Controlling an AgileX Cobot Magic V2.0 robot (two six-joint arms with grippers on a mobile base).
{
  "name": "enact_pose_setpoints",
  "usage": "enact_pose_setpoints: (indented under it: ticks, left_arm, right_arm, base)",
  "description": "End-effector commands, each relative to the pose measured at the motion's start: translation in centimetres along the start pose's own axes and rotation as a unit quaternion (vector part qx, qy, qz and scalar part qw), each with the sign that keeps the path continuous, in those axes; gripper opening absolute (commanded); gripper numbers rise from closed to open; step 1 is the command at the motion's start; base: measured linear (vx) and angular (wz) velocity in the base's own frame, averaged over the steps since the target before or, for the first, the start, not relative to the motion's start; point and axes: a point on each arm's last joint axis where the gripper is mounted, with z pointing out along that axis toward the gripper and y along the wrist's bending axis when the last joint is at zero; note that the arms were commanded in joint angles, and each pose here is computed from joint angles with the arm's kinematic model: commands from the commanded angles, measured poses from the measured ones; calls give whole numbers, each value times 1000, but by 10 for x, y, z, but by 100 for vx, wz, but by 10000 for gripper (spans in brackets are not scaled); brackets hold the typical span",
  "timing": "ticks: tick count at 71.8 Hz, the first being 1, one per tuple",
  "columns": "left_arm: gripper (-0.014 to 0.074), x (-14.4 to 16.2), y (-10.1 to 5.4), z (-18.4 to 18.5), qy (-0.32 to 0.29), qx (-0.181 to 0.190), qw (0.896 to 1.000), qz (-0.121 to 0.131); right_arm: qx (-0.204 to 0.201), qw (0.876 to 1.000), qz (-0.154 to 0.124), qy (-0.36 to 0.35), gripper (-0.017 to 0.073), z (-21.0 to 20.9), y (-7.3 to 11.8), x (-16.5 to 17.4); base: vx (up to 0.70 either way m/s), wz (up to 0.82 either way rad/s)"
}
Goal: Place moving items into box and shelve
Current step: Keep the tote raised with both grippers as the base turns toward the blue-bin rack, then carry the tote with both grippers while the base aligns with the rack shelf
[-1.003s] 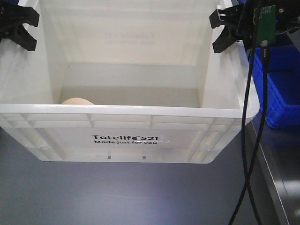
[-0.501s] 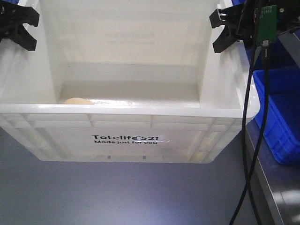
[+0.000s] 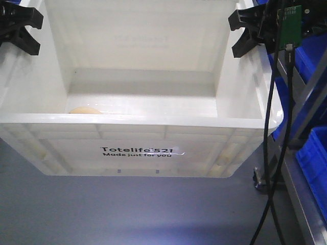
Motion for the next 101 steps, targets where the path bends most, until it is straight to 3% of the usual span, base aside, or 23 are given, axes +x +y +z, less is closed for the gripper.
enact_pose_setpoints:
  ticks: [1, 34, 101]
  left_arm:
    - [-1, -7, -33, -32, -87, 123, 989, -8]
    - [-1, -7, -33, -32, -87, 123, 989, -8]
    - [-1, -7, -33, -32, -87, 123, 989, -8]
  right_arm:
    - [-135, 988, -1, -70, -3, -36, 39, -2]
    - [-135, 988, -1, -70, -3, -36, 39, -2]
    - [-135, 988, -1, -70, -3, -36, 39, -2]
  base:
    - [46, 18]
    - [44, 13]
    - [41, -13]
